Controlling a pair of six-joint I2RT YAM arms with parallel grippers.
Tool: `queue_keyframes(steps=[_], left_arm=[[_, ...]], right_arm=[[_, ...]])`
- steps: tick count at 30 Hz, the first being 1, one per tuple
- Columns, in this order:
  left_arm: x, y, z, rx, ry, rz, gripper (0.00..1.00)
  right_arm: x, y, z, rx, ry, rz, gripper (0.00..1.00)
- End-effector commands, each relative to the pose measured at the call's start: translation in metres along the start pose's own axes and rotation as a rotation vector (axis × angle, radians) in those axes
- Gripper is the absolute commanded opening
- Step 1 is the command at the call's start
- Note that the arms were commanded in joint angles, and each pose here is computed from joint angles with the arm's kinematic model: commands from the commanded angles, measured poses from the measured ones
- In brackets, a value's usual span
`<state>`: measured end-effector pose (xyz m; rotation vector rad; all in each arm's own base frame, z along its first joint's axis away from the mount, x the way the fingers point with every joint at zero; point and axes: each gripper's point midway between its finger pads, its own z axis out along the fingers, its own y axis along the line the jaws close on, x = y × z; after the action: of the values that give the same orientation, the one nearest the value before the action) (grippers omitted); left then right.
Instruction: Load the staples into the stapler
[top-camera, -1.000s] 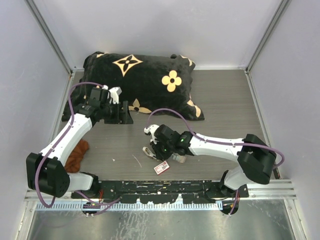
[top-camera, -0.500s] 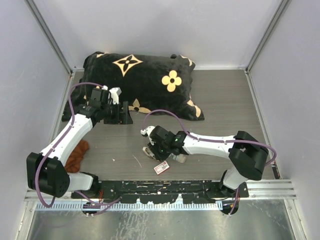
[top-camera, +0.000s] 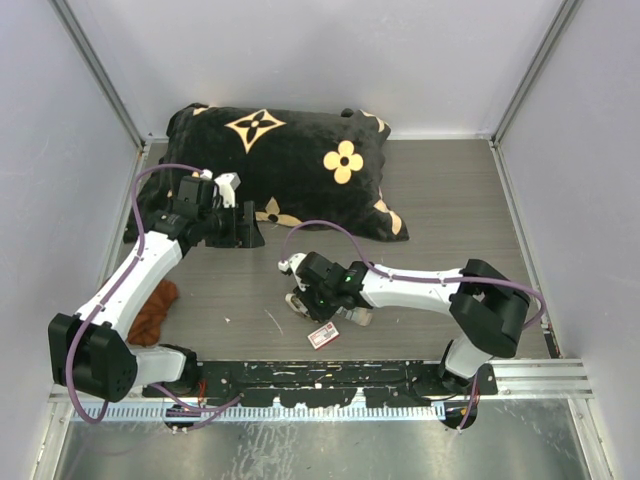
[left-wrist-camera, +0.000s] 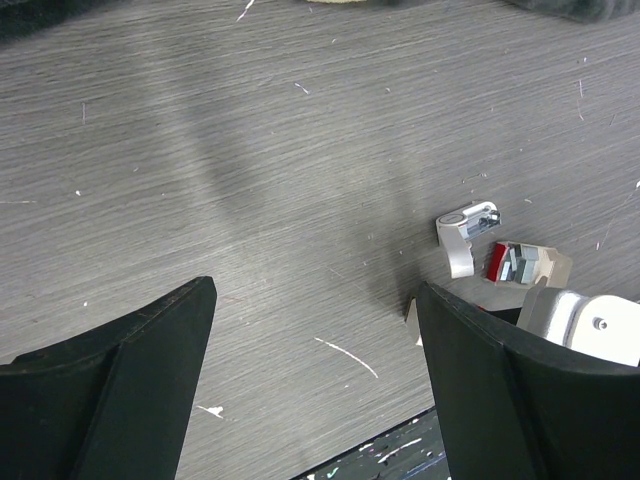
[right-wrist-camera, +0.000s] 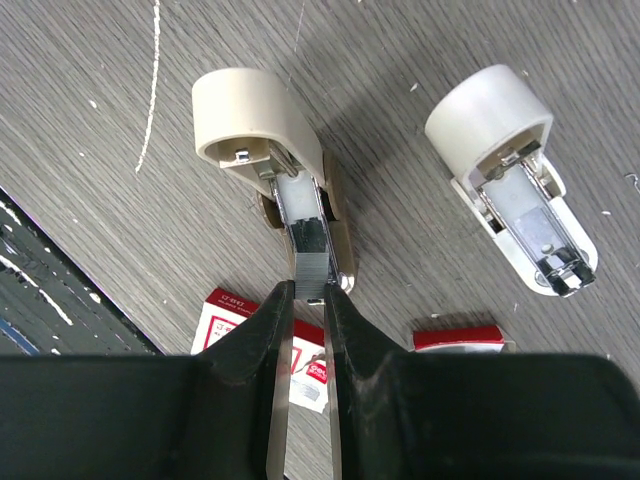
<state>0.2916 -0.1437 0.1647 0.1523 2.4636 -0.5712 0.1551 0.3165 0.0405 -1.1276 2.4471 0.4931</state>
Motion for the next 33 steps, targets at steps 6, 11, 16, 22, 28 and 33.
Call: queue_keyframes(steps=[6, 11, 16, 22, 28, 33], left_arm=[[-0.015, -0.005, -0.007, 0.012, -0.067, 0.010, 0.84], [-0.015, -0.005, -0.007, 0.012, -0.067, 0.010, 0.84], [-0.015, -0.005, -0.007, 0.013, -0.065, 0.011, 0.84], [-0.014, -0.006, -0.006, 0.017, -0.061, 0.010, 0.84], [-0.015, -0.005, -0.006, 0.017, -0.062, 0.009, 0.85], [-0.014, -0.006, -0.005, 0.021, -0.060, 0.007, 0.85]], right_arm=[[-0.022, 0.005, 0.001, -0.001, -0.040, -0.038, 0.08], [-0.021, 0.003, 0.002, 0.007, -0.031, -0.048, 0.08], [-0.021, 0.003, 0.000, 0.010, -0.021, -0.062, 0.08], [-0.024, 0.000, -0.006, 0.023, -0.010, -0.102, 0.08], [-0.020, -0.002, -0.007, 0.034, 0.005, -0.121, 0.08], [-0.017, 0.000, -0.008, 0.019, 0.012, -0.144, 0.08]])
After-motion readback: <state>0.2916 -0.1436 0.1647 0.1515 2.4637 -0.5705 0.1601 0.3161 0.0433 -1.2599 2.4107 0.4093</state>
